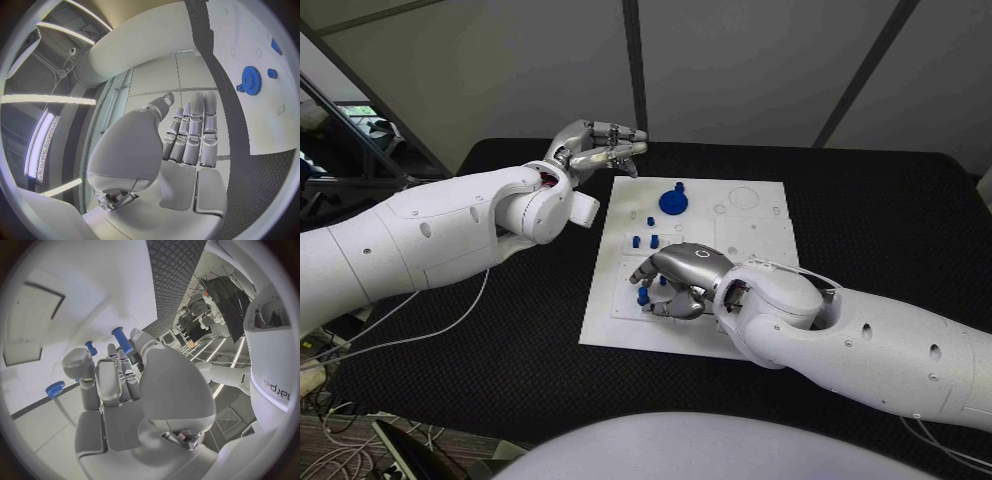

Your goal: Assemble the parts on the task board

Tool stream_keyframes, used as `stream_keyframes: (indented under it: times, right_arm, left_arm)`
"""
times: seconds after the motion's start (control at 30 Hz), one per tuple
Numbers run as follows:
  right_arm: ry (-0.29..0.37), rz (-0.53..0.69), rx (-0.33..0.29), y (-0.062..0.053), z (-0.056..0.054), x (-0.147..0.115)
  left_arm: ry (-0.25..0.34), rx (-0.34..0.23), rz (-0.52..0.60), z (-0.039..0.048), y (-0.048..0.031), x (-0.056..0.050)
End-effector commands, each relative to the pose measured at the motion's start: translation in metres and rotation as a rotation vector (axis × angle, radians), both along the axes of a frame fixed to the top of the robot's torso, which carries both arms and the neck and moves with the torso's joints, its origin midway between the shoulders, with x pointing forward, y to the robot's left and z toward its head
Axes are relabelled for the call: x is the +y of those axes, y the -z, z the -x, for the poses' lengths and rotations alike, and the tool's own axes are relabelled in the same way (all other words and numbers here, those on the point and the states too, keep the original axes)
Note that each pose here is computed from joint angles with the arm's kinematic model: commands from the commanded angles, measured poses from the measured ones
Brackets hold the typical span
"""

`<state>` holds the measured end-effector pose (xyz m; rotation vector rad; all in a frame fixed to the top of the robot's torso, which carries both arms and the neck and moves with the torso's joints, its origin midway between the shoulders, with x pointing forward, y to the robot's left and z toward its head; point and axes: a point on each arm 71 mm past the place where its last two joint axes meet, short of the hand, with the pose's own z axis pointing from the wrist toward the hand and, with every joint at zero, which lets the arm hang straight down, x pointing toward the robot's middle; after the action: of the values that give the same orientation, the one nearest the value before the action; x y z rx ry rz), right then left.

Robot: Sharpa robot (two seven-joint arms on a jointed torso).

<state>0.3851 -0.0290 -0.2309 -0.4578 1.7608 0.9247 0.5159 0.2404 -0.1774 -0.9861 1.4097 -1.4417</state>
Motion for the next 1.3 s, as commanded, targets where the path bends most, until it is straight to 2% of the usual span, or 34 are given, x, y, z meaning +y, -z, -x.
stream_keyframes:
  times: [0.03,0.3,0.4,0.47,0.6,0.77,1.0,1.17,1.3]
  right_arm:
    - [0.027,-0.081,-0.061,-0.008,0.000,-0.003]
    - [0.044,-0.184,-0.121,-0.021,0.006,-0.018]
    - [0.067,-0.197,-0.104,-0.024,0.007,-0.033]
    - [0.115,-0.203,-0.060,-0.027,0.002,-0.049]
    - [0.255,-0.195,0.044,-0.032,-0.010,-0.094]
    - [0.373,-0.153,0.110,-0.035,-0.010,-0.143]
    - [0.483,-0.088,0.130,-0.037,-0.005,-0.180]
    - [0.552,-0.041,0.099,-0.038,-0.003,-0.199]
    - [0.571,-0.014,0.081,-0.037,-0.003,-0.202]
  left_arm:
    - [0.012,0.000,0.007,-0.0002,-0.0011,-0.001]
    - [0.011,0.003,0.006,-0.0005,-0.0006,0.000]
    - [0.011,0.004,0.005,-0.0003,-0.0004,0.001]
    - [0.010,0.004,0.004,-0.0001,-0.0004,0.001]
    - [0.007,0.005,0.002,0.0007,-0.0006,0.004]
    - [0.001,0.005,-0.001,0.0014,-0.0008,0.007]
    - [-0.001,0.005,-0.002,0.0021,-0.0010,0.008]
    - [0.003,0.005,-0.001,0.0029,-0.0013,0.007]
    - [0.000,0.005,-0.002,0.0031,-0.0014,0.008]
